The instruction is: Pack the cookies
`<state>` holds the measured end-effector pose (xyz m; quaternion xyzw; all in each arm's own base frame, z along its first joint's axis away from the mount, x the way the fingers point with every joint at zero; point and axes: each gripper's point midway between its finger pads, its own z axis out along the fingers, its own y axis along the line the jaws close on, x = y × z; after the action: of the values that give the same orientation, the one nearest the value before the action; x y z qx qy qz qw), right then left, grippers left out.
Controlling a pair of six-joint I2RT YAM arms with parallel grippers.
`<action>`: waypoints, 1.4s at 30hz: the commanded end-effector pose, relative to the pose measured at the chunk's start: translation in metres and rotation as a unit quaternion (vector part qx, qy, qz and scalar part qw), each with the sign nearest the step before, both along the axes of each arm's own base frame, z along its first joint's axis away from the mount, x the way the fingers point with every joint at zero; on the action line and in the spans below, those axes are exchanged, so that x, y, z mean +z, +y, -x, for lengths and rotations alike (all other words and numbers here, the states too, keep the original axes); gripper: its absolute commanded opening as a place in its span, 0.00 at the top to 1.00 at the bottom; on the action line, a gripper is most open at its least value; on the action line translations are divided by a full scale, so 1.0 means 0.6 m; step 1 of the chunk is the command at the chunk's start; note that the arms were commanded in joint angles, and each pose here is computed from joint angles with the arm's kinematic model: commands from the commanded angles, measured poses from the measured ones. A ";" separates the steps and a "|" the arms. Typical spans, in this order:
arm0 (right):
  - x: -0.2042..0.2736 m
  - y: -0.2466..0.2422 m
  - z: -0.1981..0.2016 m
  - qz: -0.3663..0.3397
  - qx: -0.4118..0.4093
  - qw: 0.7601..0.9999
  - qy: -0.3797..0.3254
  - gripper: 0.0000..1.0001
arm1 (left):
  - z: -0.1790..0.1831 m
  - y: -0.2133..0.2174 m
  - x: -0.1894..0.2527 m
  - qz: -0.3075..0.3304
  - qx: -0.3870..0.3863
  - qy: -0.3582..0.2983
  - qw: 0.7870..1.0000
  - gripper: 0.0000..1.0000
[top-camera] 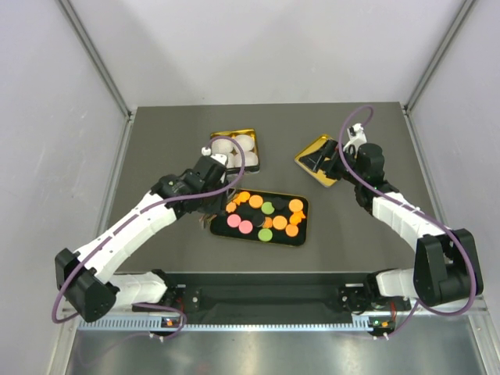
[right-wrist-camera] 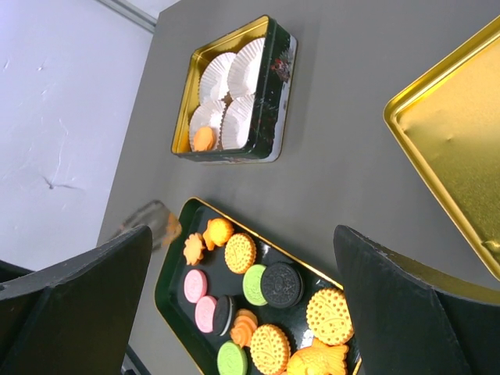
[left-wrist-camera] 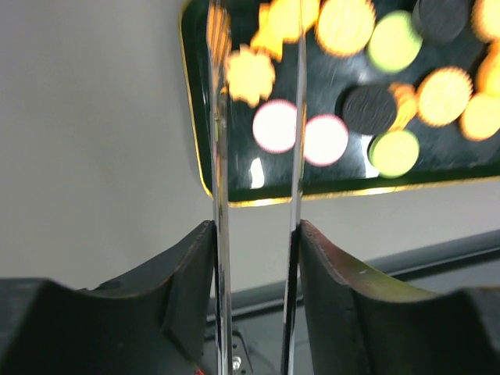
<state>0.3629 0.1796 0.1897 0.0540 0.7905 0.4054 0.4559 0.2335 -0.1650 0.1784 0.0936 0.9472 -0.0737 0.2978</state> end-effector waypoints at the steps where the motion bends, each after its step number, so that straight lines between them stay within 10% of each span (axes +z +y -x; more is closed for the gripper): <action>1: 0.063 0.016 -0.007 -0.012 0.017 0.998 -0.054 0.00 | 0.020 0.006 -0.005 0.005 0.012 0.005 1.000 0.49; 42: 0.065 0.020 -0.009 -0.013 0.019 0.998 -0.056 0.00 | 0.034 0.008 -0.065 -0.027 0.009 0.033 0.999 0.45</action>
<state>0.3611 0.1828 0.1901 0.0494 0.7904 0.4091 0.4534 0.2049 -0.1555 0.1380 0.0932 0.9637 -0.0439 0.2463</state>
